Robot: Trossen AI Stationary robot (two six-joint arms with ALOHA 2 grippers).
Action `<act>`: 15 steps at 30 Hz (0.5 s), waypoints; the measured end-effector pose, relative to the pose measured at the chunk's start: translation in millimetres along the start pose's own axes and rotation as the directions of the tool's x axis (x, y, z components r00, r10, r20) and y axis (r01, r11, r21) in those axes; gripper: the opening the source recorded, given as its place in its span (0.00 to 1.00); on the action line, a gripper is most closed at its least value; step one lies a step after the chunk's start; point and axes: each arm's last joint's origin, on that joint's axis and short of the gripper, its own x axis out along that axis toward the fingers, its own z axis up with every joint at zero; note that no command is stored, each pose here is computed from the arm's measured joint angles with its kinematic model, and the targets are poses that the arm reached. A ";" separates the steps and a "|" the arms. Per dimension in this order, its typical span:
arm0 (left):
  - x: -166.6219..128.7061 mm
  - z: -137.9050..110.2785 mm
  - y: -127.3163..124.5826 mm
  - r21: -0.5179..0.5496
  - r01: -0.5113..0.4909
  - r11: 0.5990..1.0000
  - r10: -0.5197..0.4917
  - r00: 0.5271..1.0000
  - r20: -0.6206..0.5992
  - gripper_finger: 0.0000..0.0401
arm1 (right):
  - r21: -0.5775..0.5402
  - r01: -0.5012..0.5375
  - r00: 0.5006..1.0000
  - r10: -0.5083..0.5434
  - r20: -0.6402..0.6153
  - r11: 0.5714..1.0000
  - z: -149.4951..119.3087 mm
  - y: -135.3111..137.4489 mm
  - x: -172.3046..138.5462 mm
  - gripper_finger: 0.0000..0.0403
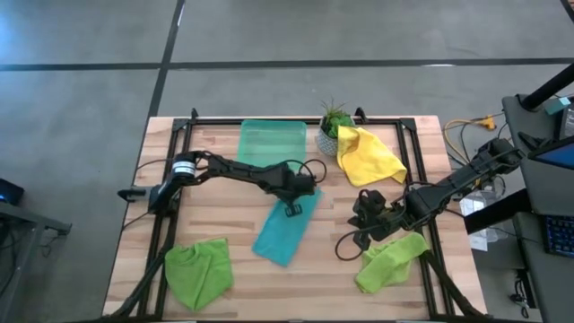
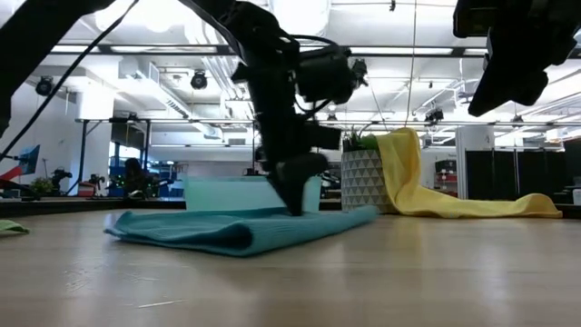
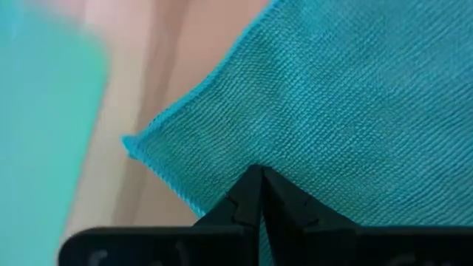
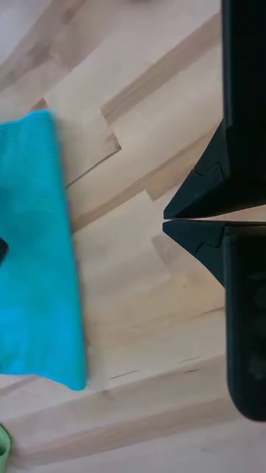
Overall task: Fold microfiber towels
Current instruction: Fold the blue microfiber towel
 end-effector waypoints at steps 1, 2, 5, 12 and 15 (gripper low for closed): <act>-0.5 -3.0 1.0 -0.006 -0.014 1.000 0.014 0.999 -0.031 0.00 | -0.008 0.002 1.000 -0.002 0.002 1.000 0.2 -0.2 0.1 0.02; -1.0 -5.9 1.2 -0.004 -0.023 1.000 0.023 0.998 -0.060 0.00 | -0.018 0.005 1.000 -0.005 0.005 1.000 0.4 -0.4 0.2 0.02; -4.3 -14.0 0.4 0.029 -0.040 0.999 0.043 0.989 -0.142 0.00 | -0.042 0.020 1.000 -0.019 0.021 0.999 1.1 -1.0 0.3 0.02; -20.0 -32.2 -3.6 0.103 -0.033 0.994 0.063 0.954 -0.294 0.00 | -0.047 0.056 0.997 -0.054 0.053 0.997 4.7 -4.4 1.8 0.02; -30.6 -34.8 -1.7 0.125 -0.068 0.990 0.102 0.952 -0.287 0.00 | -0.028 0.077 0.994 -0.075 0.078 0.997 6.4 -5.6 2.2 0.02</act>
